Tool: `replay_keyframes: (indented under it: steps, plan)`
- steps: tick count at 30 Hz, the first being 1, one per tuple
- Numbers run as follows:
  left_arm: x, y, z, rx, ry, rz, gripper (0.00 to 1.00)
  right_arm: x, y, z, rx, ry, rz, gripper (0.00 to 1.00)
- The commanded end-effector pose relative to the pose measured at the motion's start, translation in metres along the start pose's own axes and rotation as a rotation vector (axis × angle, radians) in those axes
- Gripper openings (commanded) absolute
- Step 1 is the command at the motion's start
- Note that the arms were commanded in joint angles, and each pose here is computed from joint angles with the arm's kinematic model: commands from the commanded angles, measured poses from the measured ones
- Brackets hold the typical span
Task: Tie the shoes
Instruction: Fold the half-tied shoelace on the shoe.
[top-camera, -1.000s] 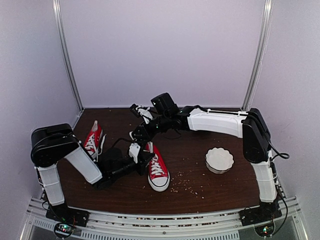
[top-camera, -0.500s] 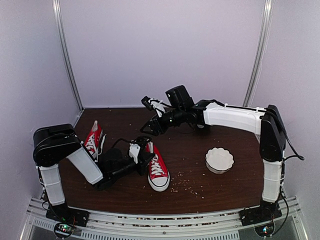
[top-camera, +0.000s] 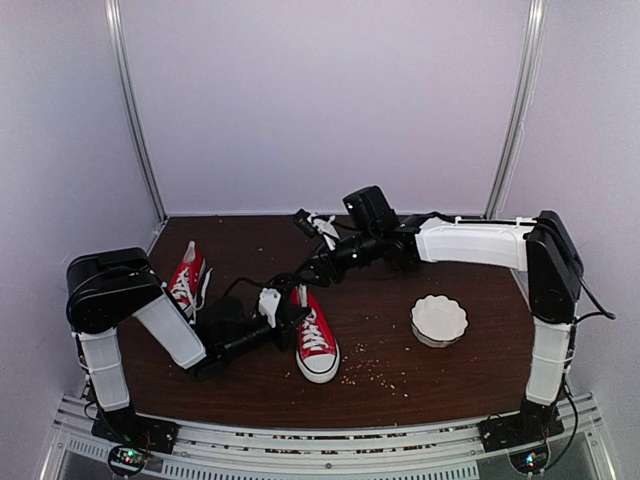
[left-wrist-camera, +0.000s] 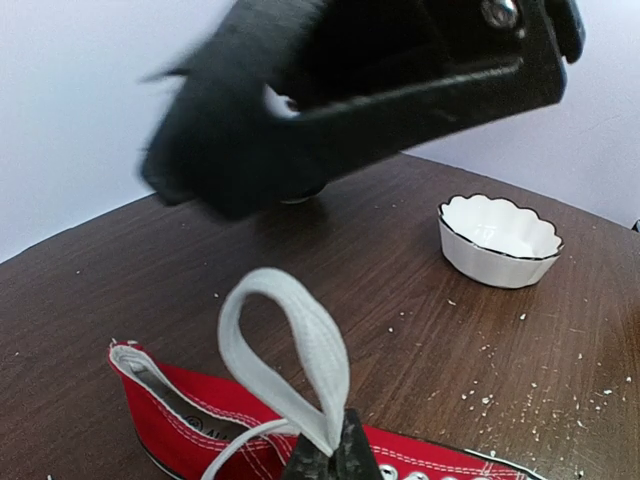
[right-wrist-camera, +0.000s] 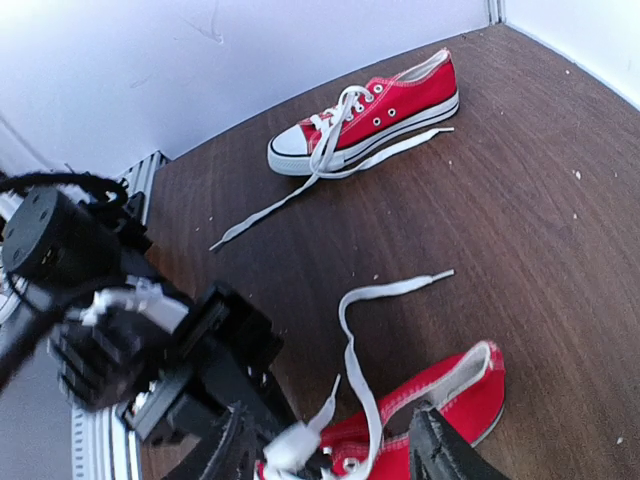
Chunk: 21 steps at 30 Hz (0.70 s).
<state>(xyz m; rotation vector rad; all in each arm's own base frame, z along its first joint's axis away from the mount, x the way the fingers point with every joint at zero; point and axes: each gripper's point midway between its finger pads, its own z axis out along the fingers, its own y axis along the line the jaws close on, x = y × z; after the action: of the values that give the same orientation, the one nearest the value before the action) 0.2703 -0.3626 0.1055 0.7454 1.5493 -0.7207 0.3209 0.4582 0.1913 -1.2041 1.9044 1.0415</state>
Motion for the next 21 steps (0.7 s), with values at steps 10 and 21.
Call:
replay_keyframes:
  steps: [10,21]
  plan:
    - [-0.019,0.001,0.003,0.024,-0.068,-0.005,0.00,0.017,0.039,-0.020,-0.290,-0.029,-0.298,0.55]
    - [-0.021,0.000,0.007,0.030,-0.068,0.001,0.00,0.036,0.037,-0.001,-0.389,0.033,-0.313,0.49]
